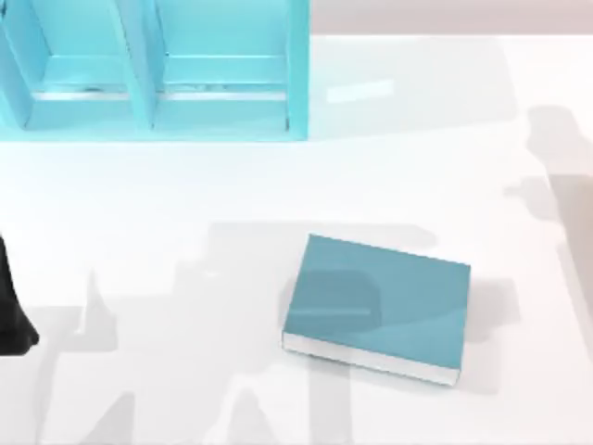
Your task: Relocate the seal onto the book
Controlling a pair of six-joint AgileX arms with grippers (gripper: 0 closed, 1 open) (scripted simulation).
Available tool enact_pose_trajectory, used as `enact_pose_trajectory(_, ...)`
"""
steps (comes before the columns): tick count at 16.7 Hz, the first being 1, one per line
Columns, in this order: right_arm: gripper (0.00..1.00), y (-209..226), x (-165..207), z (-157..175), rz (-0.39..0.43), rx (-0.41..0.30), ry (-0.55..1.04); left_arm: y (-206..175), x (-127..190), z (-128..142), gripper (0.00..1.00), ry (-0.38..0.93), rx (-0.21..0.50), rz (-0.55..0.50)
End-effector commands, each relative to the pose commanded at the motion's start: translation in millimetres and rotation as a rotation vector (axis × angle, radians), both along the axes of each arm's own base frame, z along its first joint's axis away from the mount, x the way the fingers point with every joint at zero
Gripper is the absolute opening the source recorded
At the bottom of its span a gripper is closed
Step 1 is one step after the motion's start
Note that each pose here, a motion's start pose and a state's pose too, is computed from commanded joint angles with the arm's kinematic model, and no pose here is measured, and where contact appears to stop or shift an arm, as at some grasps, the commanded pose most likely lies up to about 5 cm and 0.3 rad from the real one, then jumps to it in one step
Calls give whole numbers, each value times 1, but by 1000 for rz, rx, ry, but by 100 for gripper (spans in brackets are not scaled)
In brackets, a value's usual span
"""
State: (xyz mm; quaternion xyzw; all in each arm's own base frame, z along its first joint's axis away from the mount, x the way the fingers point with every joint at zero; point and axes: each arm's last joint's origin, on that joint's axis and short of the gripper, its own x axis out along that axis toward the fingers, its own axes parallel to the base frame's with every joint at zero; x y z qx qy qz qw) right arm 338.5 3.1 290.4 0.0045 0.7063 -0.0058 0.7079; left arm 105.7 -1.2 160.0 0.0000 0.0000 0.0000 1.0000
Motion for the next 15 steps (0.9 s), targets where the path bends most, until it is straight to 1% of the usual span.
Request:
enact_pose_trajectory(3,0,23,8,-9,2,0,7,0,0,0,100,0,0,0)
enact_pose_trajectory(8,0,113,13,-40,5,-4,17,0,0,0,100,0,0,0)
enact_pose_trajectory(12,0,197,-7,-67,1,-3,3,0,0,0,100,0,0,0)
enact_pose_trajectory(15,0,239,-26,-83,0,-2,1,0,0,0,100,0,0,0)
